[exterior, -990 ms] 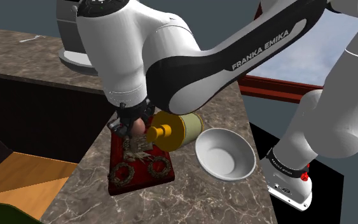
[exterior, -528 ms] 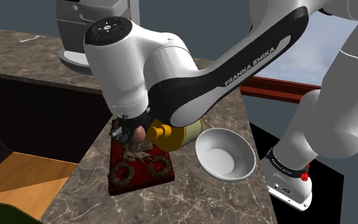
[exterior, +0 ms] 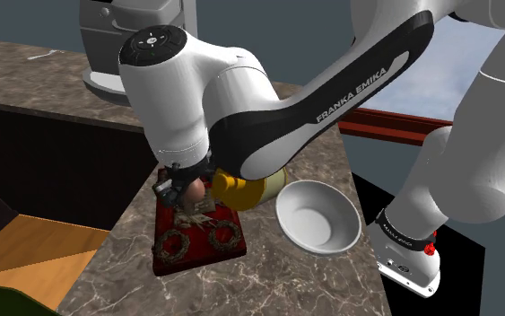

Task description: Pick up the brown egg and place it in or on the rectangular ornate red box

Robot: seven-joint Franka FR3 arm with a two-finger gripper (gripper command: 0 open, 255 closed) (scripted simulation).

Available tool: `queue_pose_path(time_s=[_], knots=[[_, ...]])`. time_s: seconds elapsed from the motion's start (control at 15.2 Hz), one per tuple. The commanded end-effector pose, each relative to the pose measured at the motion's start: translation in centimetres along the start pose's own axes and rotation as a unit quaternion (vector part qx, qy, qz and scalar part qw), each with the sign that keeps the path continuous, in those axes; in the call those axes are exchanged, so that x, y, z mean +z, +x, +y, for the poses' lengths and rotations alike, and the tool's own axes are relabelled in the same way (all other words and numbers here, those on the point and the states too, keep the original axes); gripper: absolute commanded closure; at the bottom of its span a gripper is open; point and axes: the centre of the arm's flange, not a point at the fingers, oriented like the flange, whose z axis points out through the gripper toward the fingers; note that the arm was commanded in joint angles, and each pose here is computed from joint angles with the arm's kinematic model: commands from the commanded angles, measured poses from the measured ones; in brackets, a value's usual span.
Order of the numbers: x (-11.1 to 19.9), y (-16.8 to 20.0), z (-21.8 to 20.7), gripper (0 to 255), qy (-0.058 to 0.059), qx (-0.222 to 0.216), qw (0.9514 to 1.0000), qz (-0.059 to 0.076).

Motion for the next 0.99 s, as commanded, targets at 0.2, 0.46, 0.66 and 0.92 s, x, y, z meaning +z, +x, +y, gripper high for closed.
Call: queue_pose_path(time_s=[0.2, 0.46, 0.66, 0.92], knots=[[0.1, 0.0, 0.0, 0, -0.001, 0.000, 1.0000, -0.001], [-4.9, 0.0, 0.0, 0, -0.001, 0.000, 1.0000, -0.001], [-4.9, 0.0, 0.0, 0, -0.001, 0.000, 1.0000, -0.001], [-4.9, 0.0, 0.0, 0, -0.001, 0.000, 1.0000, -0.001]])
